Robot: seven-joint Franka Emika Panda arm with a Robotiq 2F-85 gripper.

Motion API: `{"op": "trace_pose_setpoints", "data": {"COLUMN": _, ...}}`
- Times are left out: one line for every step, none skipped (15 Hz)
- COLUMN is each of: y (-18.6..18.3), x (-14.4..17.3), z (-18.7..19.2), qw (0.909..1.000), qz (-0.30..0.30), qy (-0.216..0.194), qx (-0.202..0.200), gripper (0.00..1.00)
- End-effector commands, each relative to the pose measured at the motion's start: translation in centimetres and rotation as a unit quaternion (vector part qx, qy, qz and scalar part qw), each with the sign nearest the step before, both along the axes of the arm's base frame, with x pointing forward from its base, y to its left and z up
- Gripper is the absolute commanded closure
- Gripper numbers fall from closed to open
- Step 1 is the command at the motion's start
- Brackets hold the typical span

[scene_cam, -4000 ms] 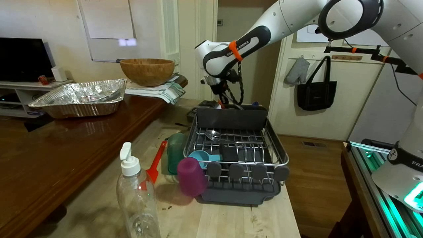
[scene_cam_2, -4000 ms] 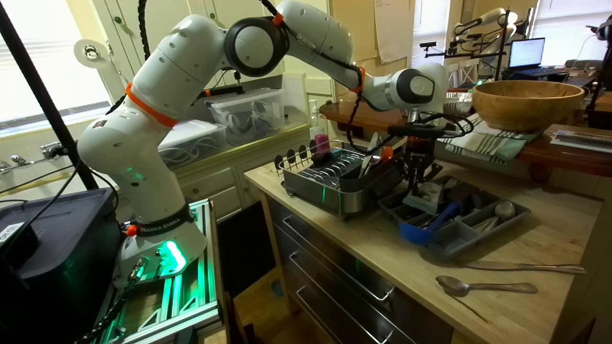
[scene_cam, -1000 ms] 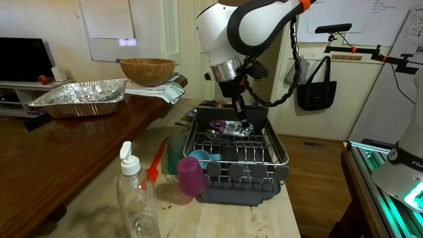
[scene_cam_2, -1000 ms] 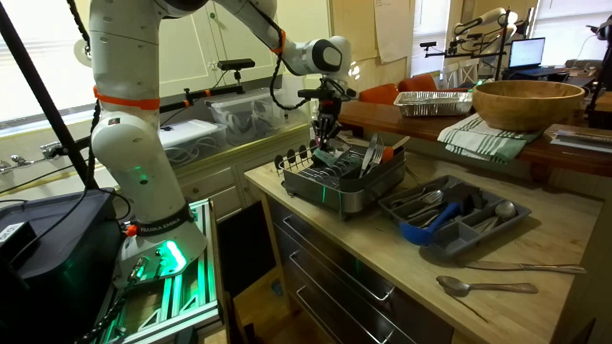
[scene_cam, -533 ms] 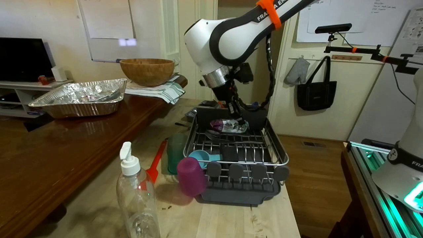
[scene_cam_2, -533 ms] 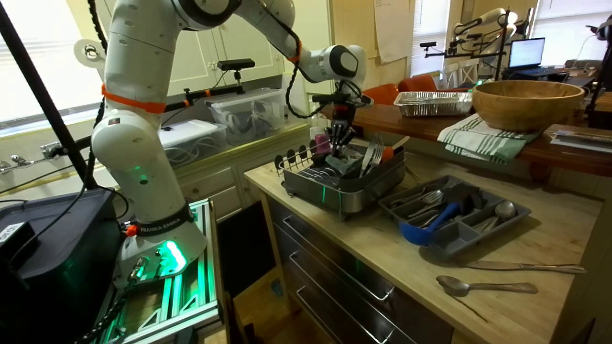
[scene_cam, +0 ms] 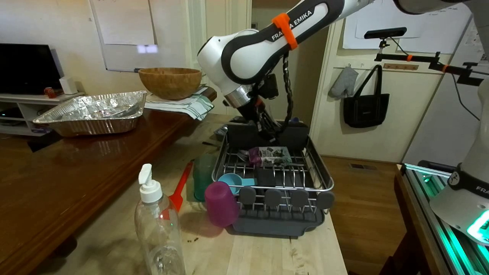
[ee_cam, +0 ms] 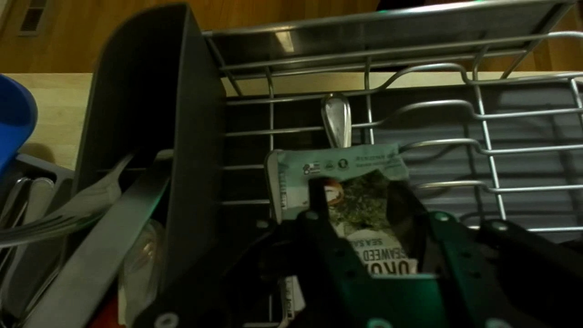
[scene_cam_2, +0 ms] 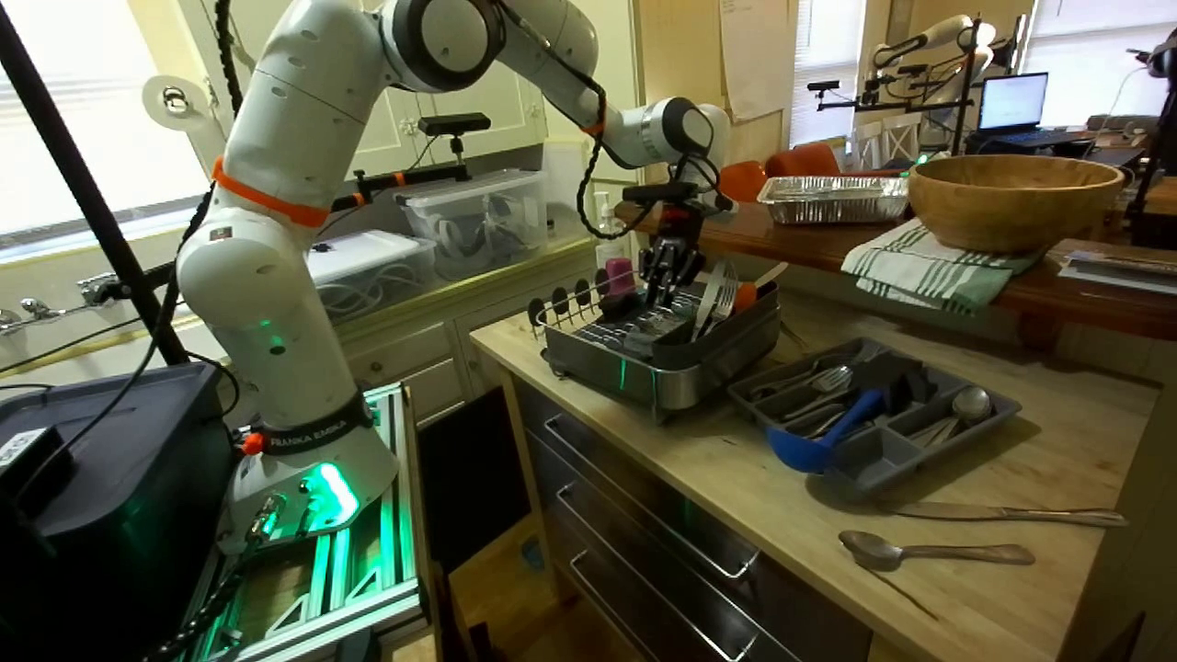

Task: Pick up the sachet and place it on the dish rack

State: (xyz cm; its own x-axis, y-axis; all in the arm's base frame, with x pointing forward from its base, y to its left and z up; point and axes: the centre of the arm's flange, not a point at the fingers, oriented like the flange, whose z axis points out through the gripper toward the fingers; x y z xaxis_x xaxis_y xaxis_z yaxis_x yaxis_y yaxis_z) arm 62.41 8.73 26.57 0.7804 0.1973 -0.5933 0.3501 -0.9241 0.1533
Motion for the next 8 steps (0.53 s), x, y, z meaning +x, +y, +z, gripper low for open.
{"op": "trace_pose_setpoints", "data": {"y": 1.6, "x": -1.9, "z": 2.5, "qw": 1.0, "qz": 0.005, "qy": 0.0, "qx": 0.004, "gripper": 0.27}}
{"op": "trace_pose_setpoints", "data": {"y": 2.1, "x": -3.0, "z": 3.4, "qw": 0.9999, "qz": 0.01, "qy": -0.01, "qx": 0.008, "gripper": 0.2}}
{"op": "trace_pose_setpoints", "data": {"y": 2.6, "x": -4.4, "z": 4.4, "qw": 0.9996, "qz": 0.015, "qy": -0.022, "qx": 0.007, "gripper": 0.12}}
{"op": "trace_pose_setpoints", "data": {"y": 3.2, "x": -5.5, "z": 5.3, "qw": 0.9993, "qz": 0.014, "qy": -0.035, "qx": 0.004, "gripper": 0.05}}
{"op": "trace_pose_setpoints", "data": {"y": 3.5, "x": -7.2, "z": 6.5, "qw": 0.9984, "qz": 0.011, "qy": -0.055, "qx": -0.001, "gripper": 0.0}}
{"op": "trace_pose_setpoints", "data": {"y": 3.6, "x": -8.7, "z": 7.5, "qw": 0.9971, "qz": 0.008, "qy": -0.076, "qx": -0.005, "gripper": 0.0}}
{"op": "trace_pose_setpoints", "data": {"y": 3.5, "x": -9.9, "z": 8.5, "qw": 0.9949, "qz": 0.003, "qy": -0.101, "qx": -0.007, "gripper": 0.0}}
{"op": "trace_pose_setpoints", "data": {"y": 3.0, "x": -11.0, "z": 9.5, "qw": 0.9914, "qz": -0.01, "qy": -0.13, "qx": -0.01, "gripper": 0.0}}
